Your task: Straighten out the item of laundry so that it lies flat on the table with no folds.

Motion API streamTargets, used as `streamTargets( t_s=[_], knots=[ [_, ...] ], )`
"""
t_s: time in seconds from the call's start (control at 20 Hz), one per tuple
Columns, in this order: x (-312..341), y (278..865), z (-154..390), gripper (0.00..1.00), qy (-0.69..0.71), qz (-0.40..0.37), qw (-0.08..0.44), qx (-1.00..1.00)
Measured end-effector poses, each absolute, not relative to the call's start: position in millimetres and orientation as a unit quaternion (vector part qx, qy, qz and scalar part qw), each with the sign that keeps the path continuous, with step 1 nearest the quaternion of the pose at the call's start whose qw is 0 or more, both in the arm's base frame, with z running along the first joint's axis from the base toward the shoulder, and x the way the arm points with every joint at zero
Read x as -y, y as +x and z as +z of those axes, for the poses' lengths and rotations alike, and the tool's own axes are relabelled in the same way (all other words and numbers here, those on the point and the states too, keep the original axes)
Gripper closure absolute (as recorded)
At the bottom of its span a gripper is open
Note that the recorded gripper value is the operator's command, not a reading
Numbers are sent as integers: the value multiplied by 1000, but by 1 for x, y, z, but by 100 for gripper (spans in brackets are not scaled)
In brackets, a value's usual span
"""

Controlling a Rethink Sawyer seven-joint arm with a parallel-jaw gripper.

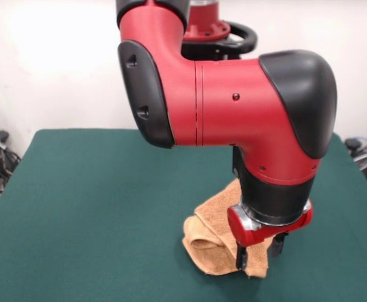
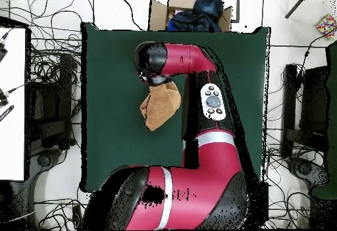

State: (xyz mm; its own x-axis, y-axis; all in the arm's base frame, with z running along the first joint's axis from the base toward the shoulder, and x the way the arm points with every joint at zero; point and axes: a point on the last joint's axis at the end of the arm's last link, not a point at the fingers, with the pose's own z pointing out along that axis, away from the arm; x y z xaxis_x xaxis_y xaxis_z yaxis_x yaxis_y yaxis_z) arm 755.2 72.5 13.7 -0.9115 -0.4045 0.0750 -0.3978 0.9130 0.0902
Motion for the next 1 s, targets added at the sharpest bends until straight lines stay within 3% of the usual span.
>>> streamTargets(
  t_s=[1.0],
  knots=[
    [-73,755,7,0,204,-35,34,978]
  ],
)
